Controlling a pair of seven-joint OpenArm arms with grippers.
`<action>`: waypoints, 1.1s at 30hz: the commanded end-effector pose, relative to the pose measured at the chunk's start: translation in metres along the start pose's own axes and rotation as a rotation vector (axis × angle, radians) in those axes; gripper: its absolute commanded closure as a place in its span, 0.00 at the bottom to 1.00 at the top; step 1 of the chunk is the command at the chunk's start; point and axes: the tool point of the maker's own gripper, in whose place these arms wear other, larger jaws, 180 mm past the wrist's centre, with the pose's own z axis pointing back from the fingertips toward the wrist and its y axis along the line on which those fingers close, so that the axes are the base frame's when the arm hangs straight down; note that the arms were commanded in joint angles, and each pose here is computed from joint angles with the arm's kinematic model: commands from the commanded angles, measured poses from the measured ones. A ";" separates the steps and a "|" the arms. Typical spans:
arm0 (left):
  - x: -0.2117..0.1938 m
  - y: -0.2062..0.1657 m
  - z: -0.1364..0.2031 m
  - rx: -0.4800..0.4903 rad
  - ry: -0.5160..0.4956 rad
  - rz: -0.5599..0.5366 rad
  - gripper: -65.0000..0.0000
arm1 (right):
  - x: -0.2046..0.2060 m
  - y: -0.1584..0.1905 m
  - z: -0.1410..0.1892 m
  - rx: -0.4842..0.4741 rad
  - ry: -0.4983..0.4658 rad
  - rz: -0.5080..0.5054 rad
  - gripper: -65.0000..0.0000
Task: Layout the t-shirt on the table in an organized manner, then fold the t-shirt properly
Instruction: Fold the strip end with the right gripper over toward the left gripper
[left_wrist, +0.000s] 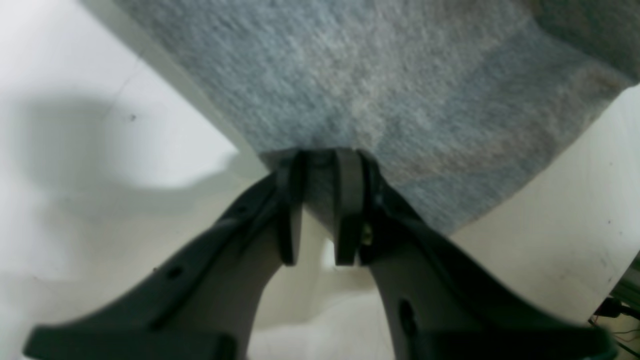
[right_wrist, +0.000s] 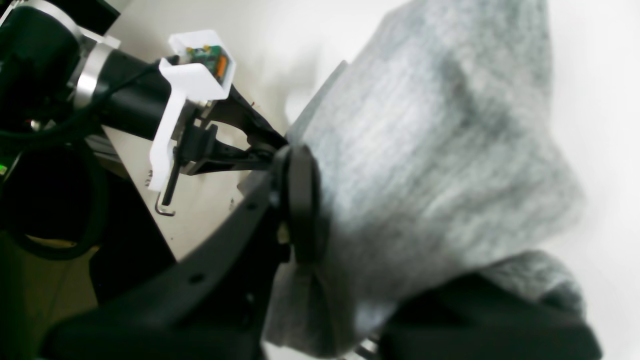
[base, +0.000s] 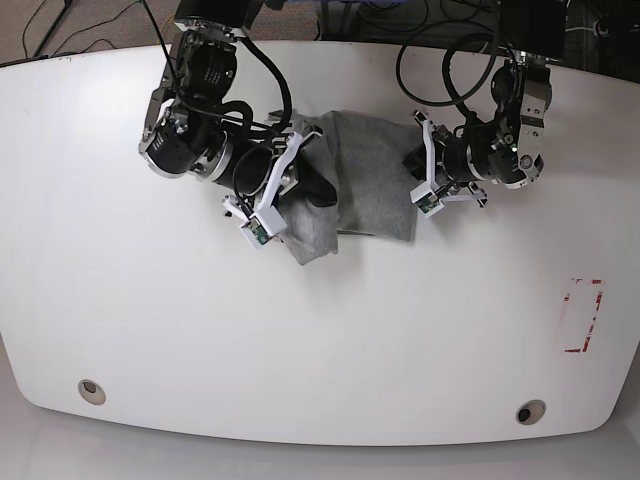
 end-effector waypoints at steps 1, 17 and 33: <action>-0.035 0.000 -0.003 0.017 0.152 -0.005 0.86 | 0.015 -0.002 0.007 -0.003 -0.056 0.024 0.99; -0.049 -0.001 -0.009 -0.003 0.186 0.026 0.86 | 0.011 -0.016 0.029 0.005 -0.059 0.021 0.99; -0.048 -0.001 -0.009 -0.003 0.183 0.027 0.86 | 0.021 0.010 0.009 0.081 -0.086 0.020 0.96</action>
